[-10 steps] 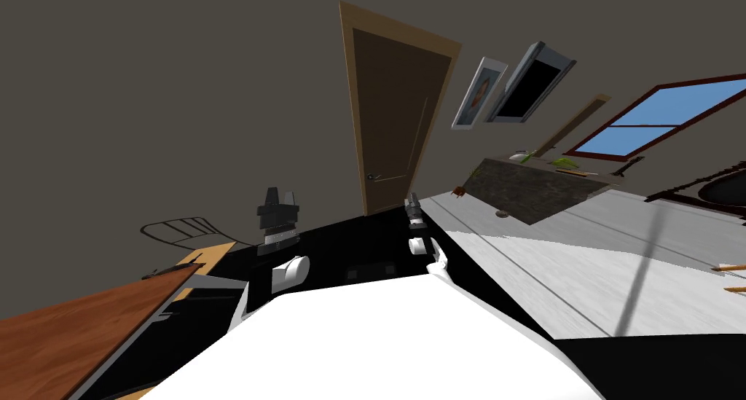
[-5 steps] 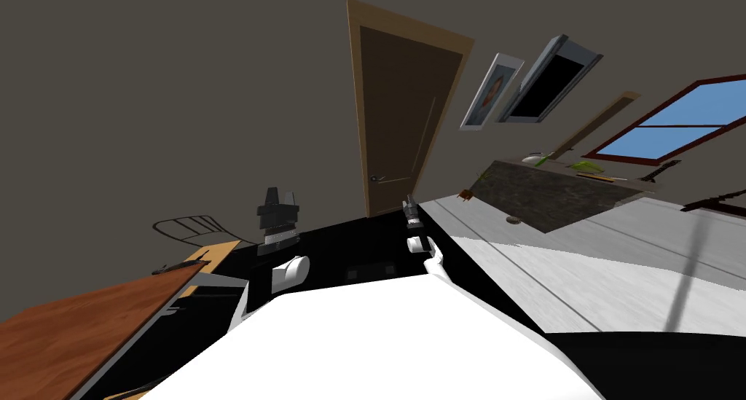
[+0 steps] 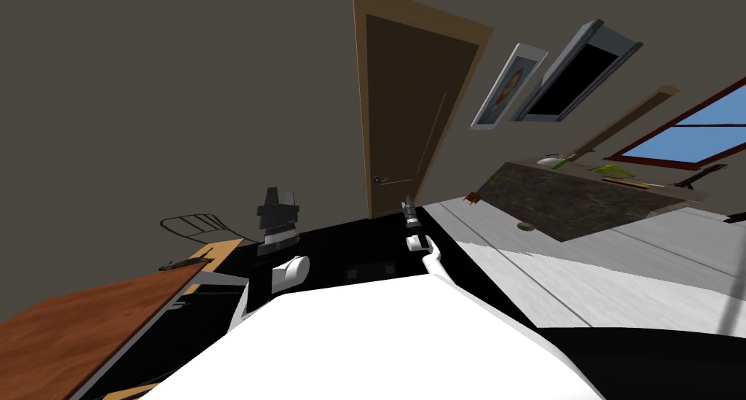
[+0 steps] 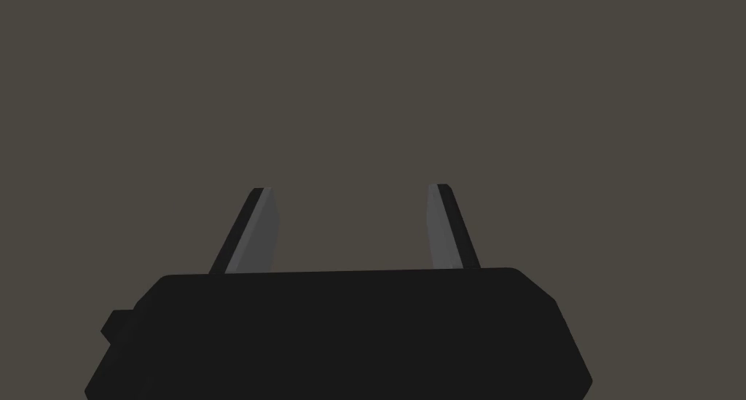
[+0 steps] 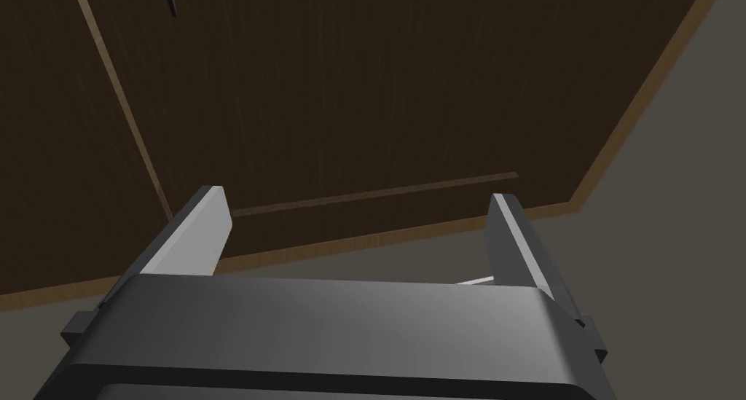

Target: Pull the door open

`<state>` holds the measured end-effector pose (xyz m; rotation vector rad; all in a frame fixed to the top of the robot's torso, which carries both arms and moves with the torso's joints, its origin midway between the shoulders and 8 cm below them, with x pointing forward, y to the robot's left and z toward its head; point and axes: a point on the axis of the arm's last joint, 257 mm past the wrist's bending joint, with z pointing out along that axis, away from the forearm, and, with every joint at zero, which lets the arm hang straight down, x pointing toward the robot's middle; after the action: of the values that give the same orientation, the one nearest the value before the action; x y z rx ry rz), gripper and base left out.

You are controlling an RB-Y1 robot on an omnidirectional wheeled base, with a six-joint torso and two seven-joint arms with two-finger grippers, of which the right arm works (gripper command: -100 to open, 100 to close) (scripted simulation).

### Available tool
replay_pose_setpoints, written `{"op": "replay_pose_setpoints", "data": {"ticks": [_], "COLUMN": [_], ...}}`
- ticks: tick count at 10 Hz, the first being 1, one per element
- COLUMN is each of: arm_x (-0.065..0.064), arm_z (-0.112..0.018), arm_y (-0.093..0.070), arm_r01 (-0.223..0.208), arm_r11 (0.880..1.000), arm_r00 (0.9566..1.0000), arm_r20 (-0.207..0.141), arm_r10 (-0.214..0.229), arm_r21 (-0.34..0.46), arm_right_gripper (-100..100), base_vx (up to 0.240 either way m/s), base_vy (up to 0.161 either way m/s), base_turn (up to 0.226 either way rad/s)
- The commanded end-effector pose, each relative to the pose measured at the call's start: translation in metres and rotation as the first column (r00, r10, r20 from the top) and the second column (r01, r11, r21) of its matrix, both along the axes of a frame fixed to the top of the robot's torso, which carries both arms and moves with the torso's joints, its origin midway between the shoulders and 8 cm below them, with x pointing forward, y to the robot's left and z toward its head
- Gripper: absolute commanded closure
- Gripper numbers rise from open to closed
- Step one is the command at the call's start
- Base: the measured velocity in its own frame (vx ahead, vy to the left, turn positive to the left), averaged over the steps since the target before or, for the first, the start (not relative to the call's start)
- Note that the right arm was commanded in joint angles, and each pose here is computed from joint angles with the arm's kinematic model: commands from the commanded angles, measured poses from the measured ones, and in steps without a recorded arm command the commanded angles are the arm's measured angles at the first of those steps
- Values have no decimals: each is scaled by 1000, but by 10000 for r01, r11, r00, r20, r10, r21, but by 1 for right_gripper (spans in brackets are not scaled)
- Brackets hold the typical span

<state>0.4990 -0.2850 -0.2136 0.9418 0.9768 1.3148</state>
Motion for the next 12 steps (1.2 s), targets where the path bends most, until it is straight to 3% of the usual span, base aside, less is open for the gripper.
{"op": "replay_pose_setpoints", "data": {"ticks": [1,8,12], "arm_x": [2,19,29], "arm_z": [-9,-45,-70], "arm_y": [-1,-8,-14], "arm_r01": [15,48,94], "arm_r11": [10000,9999,9997], "arm_r00": [9999,9961,9899], "arm_r20": [-172,-883,-1411], "arm_r10": [-15,-59,-126], "arm_r21": [-12,-134,-235], "arm_right_gripper": [-100,-100,-100], "base_vx": [59,76,84], "base_vy": [1,1,-1], "base_turn": [34,61,78]}}
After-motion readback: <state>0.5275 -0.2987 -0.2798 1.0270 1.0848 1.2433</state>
